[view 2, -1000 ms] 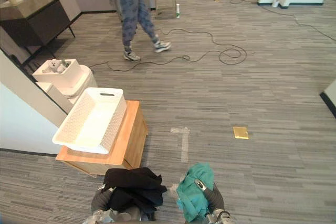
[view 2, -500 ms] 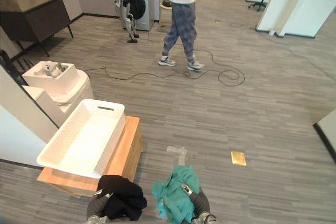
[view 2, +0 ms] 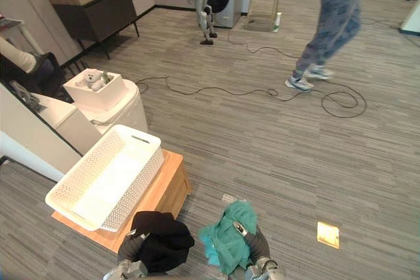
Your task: Tidy the bed and pick cloth on bed and put in laundry
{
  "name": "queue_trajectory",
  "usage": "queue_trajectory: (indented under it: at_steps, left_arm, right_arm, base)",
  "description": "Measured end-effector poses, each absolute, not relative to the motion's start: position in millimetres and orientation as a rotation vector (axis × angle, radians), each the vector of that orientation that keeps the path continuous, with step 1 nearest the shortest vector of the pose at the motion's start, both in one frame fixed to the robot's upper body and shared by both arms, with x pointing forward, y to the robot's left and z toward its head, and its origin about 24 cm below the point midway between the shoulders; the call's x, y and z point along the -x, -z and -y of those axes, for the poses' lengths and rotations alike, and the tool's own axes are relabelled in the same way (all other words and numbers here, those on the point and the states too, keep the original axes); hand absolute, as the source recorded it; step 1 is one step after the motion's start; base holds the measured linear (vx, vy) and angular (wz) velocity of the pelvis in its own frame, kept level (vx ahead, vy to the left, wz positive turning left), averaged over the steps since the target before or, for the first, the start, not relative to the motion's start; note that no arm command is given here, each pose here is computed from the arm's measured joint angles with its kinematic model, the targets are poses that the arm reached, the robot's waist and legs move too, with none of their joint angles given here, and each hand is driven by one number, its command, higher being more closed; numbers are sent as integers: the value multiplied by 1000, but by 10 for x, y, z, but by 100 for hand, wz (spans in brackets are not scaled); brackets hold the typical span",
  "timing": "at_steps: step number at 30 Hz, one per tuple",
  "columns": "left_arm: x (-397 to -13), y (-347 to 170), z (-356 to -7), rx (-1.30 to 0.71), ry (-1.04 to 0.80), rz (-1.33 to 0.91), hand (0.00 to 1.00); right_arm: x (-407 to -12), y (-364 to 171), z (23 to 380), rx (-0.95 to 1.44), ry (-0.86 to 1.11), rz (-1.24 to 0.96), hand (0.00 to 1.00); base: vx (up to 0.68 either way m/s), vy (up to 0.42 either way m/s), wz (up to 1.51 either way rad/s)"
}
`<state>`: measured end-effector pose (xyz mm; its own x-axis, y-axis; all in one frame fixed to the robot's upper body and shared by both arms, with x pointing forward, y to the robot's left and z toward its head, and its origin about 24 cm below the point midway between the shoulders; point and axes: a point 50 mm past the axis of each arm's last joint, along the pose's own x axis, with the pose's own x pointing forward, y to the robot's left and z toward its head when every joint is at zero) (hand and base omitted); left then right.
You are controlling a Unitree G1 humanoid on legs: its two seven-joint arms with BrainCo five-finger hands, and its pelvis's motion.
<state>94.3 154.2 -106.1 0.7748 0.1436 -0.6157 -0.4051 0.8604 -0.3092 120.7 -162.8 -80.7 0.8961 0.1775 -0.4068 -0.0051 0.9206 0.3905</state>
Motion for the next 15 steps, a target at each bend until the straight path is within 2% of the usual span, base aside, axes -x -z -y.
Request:
queue_trajectory:
  at_steps: [1,4,9,15]
  left_arm:
    - [-833,1087,-1589,466,-350,-638,100]
    - [-875,1081,-1453,516,-338,-631,100]
    - [-979,971,-1399,547,-293,-569,100]
    - [-1035,952,-1345,539,-258,-573,100]
  right_arm:
    - [-1199,778,1581,-397,-124,-444,100]
    - [-1164,781,1660,-368,-125,-459,100]
    - [-1180,758,1729,-372,-131,-438,100]
    - [-1141,778,1659,-379,-173,-461,100]
  base:
    - [184,-182,50]
    - [195,-160,22]
    - [306,-17,44]
    - [348,49,110]
